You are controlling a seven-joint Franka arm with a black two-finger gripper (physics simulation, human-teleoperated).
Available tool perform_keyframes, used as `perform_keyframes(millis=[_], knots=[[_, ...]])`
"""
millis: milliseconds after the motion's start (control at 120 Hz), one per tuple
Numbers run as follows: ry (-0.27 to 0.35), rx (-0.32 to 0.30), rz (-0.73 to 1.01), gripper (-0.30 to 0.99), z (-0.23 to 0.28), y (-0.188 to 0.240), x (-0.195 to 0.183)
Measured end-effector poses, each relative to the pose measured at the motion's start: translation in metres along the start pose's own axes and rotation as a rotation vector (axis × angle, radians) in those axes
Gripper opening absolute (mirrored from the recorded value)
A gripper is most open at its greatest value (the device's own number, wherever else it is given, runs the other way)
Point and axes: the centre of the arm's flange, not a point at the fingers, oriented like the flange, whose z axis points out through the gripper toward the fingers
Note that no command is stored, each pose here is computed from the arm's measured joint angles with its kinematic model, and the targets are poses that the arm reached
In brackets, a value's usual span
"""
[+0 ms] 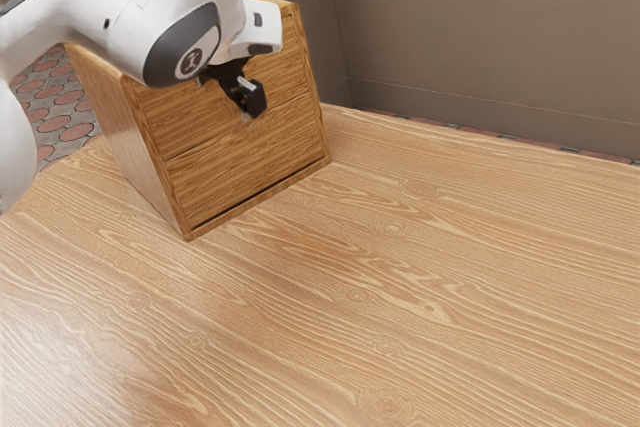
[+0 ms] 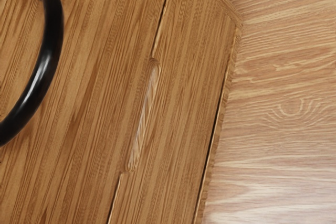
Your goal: Pull the drawer handle with one arm to open the drawer
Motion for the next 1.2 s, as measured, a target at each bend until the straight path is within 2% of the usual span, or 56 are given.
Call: perform_keyframes(millis=[158,383,858,1200], knots=[[0.084,0.038,0.081,0.69,-0.004,0.008,0.014],[0.128,0.071,0.134,0.69,0.006,0.003,0.028],[0.102,0.092,0.154,0.69,0.037,-0.029,0.019],[0.09,0.083,0.156,0.69,0.048,-0.037,0.014]])
